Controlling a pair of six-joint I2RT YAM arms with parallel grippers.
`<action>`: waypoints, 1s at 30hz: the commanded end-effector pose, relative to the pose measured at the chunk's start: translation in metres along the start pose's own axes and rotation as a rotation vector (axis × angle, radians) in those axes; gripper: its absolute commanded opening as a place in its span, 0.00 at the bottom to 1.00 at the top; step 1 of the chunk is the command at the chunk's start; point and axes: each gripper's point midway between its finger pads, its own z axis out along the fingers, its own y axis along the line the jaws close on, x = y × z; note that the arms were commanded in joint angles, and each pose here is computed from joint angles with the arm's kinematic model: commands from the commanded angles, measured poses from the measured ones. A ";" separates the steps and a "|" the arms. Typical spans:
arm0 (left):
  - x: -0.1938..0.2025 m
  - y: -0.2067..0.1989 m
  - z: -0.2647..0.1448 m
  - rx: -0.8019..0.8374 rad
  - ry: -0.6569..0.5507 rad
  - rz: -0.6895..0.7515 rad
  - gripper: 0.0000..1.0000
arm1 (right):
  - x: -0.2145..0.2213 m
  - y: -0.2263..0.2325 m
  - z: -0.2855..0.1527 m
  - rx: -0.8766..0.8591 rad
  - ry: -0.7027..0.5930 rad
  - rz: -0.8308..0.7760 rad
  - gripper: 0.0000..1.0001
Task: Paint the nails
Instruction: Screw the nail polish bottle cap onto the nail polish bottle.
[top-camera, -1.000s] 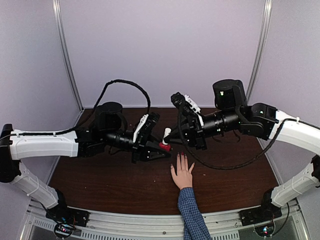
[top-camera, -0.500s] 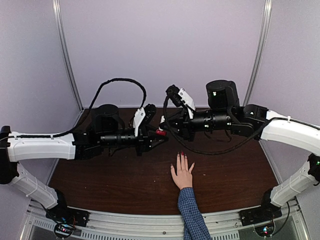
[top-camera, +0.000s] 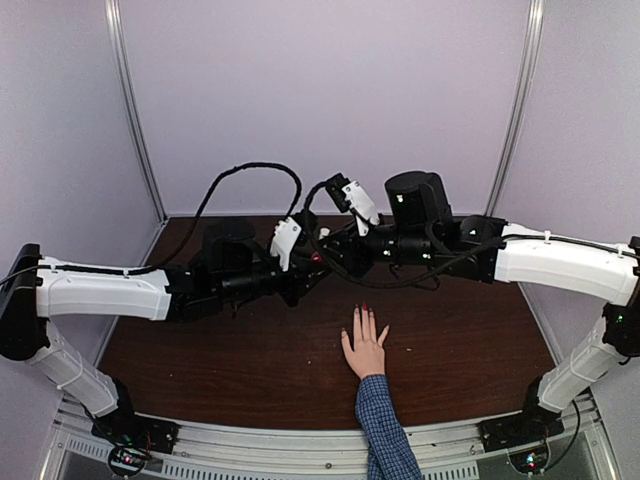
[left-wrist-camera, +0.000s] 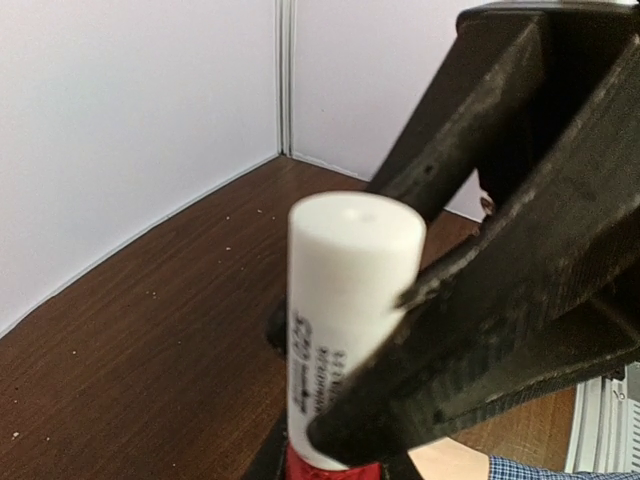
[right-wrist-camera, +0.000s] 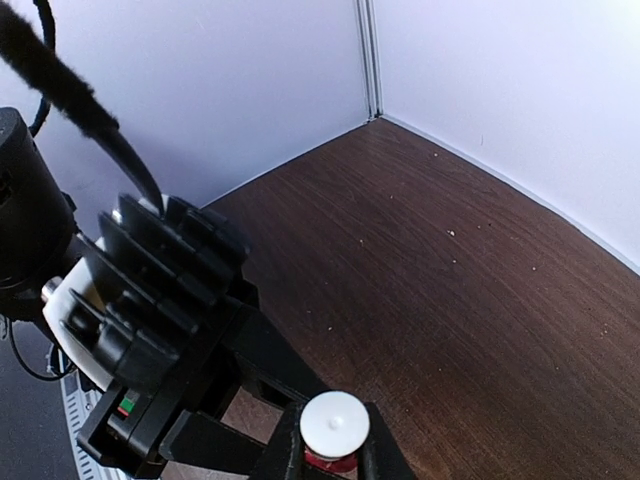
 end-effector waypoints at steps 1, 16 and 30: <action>-0.053 0.019 -0.012 -0.034 -0.178 -0.052 0.00 | 0.013 0.008 -0.014 -0.025 0.052 -0.012 0.24; -0.046 -0.075 -0.046 0.570 -0.076 0.049 0.00 | 0.000 0.051 -0.080 -0.355 0.035 -0.140 0.59; -0.047 -0.128 -0.072 0.930 -0.077 0.074 0.00 | -0.012 0.096 -0.106 -0.642 -0.018 -0.185 0.53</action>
